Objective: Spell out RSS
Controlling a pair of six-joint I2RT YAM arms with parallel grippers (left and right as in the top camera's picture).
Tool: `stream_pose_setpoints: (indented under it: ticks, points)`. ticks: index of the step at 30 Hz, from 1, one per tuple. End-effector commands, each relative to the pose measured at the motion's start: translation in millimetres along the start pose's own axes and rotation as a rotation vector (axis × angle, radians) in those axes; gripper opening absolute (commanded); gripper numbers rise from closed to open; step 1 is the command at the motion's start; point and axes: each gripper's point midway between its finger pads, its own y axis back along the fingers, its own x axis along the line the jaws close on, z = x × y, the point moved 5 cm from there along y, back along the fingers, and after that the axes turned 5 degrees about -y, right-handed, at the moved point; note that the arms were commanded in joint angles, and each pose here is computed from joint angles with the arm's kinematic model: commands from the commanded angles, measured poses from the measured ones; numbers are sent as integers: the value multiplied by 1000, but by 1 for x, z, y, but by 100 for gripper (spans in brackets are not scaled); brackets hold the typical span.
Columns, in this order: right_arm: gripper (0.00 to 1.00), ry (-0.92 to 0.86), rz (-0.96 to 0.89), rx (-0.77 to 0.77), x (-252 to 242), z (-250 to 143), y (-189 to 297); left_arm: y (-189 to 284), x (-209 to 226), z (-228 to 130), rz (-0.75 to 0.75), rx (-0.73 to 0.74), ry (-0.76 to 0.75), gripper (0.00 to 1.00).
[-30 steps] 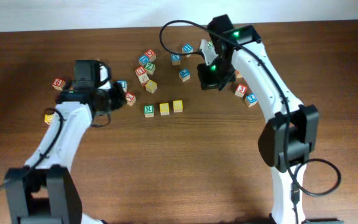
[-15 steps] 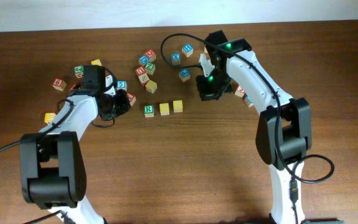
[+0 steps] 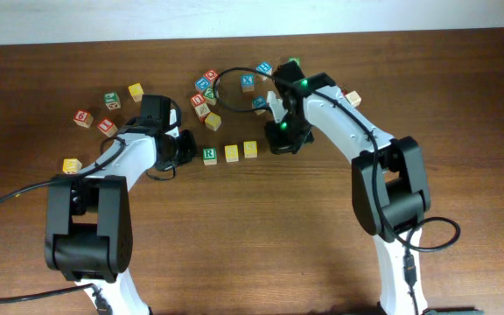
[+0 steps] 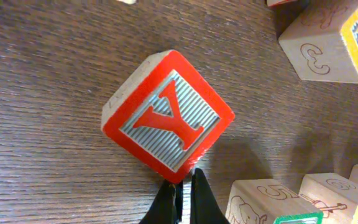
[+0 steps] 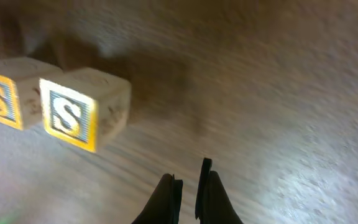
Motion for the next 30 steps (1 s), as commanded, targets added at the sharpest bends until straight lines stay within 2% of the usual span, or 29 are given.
stream_pose_setpoints:
  ticks: [1,8,30]
  points:
    - [4,25,-3,-14,10,2,-9,-4,3,-3,16,7,11,0]
    - [4,53,12,-53,25,3,-25,-7,-13,-5,-1,-3,-8,0]
    - [4,126,33,-92,33,10,-26,-10,-34,-10,-36,5,58,0]
